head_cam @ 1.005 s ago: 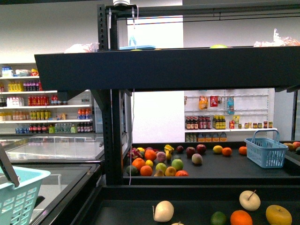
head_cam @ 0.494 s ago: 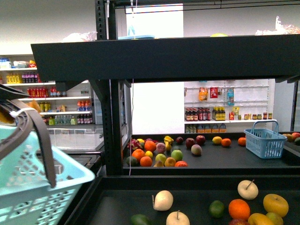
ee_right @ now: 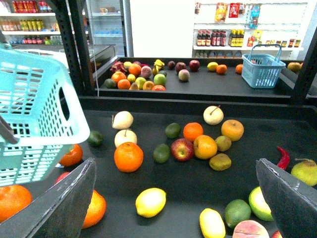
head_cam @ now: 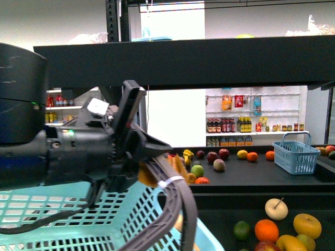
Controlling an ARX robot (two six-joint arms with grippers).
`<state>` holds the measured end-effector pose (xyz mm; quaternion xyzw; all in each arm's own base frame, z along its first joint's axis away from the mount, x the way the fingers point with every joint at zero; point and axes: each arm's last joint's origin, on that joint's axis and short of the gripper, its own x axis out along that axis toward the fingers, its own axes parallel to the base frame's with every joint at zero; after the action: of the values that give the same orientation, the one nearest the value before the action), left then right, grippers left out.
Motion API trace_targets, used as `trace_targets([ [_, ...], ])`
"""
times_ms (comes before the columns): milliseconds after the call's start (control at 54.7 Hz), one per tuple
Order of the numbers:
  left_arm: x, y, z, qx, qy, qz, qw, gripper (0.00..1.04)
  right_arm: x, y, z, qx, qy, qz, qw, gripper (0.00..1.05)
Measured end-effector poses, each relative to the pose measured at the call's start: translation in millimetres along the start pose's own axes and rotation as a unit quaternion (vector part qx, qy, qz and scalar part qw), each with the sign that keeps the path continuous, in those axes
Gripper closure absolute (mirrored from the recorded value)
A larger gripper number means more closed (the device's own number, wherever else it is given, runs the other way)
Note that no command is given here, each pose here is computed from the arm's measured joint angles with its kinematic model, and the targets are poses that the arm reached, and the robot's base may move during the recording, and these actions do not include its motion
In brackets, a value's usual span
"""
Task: Pick lemon from shelf
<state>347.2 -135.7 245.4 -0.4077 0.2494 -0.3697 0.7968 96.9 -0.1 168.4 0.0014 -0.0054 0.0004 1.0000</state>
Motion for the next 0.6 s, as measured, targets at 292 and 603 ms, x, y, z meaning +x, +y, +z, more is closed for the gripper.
trace_targets([
  [292, 51.9, -8.2, -7.5, -0.002, 0.019, -0.027, 0.999, 0.94, 0.0, 0.0, 0.0, 0.0, 0.0, 0.0, 1.0, 0.08],
  [603, 69.1, -11.2, -12.3, -0.006, 0.02, -0.028, 0.999, 0.94, 24.0, -13.1, 0.8, 0.084, 0.224, -0.016, 0.971, 0.08],
])
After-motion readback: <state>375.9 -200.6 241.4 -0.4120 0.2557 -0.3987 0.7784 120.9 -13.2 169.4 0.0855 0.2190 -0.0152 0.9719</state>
